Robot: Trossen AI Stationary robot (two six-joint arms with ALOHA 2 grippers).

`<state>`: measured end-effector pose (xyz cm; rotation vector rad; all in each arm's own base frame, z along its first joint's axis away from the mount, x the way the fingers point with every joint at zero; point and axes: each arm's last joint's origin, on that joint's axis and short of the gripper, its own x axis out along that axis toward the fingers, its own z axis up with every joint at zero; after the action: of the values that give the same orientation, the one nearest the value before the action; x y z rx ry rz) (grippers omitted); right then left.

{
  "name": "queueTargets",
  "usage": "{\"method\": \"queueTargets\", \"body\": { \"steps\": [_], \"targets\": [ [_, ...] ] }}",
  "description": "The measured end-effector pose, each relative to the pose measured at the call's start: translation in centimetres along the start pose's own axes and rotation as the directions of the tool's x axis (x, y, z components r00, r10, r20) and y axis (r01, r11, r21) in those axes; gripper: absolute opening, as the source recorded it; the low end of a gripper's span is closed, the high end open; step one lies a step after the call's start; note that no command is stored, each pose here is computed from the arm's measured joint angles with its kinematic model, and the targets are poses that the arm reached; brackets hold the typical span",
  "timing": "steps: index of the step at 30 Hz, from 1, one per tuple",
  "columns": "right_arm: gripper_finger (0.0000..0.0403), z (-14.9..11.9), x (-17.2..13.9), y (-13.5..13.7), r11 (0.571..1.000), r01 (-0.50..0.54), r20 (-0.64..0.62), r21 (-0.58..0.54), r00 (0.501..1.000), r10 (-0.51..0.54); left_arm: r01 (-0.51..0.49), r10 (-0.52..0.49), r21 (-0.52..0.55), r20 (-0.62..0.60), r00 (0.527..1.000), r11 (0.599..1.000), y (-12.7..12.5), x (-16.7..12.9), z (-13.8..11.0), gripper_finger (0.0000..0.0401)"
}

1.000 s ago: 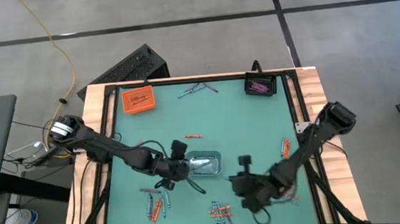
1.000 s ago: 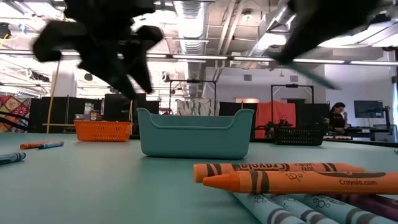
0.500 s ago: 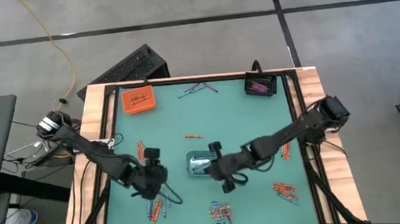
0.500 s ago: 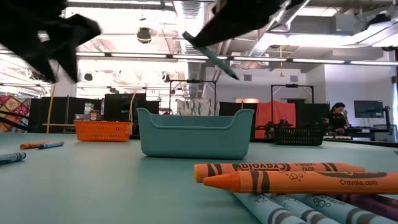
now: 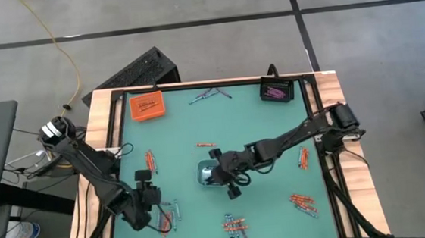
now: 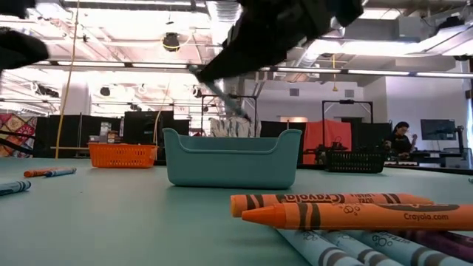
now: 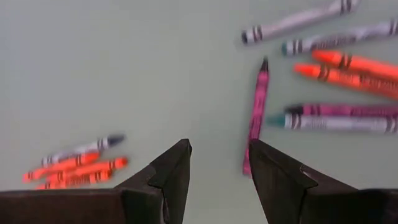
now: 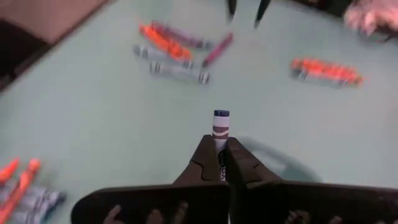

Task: Sort crayons
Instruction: Put the blue crayon into the blue bin

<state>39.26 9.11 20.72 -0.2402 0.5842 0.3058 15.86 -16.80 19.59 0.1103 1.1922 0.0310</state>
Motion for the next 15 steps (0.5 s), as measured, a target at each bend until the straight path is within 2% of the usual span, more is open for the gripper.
{"method": "queueTargets", "body": {
  "steps": [7, 15],
  "targets": [
    [0.0000, -0.4, 0.8, -0.7, 1.000, 0.017, -0.018, 0.003, 1.000, -0.017, -0.013, 0.012, -0.033, -0.031, 0.999, 0.999, -0.6, 0.3, -1.9, 0.0153],
    [0.0007, -0.9, 0.8, -1.4, 0.998, 0.029, -0.053, 0.052, 0.998, -0.026, -0.002, 0.001, -0.066, -0.015, 1.000, 0.998, -0.6, 1.3, -2.8, 0.0153]
  ]
}}
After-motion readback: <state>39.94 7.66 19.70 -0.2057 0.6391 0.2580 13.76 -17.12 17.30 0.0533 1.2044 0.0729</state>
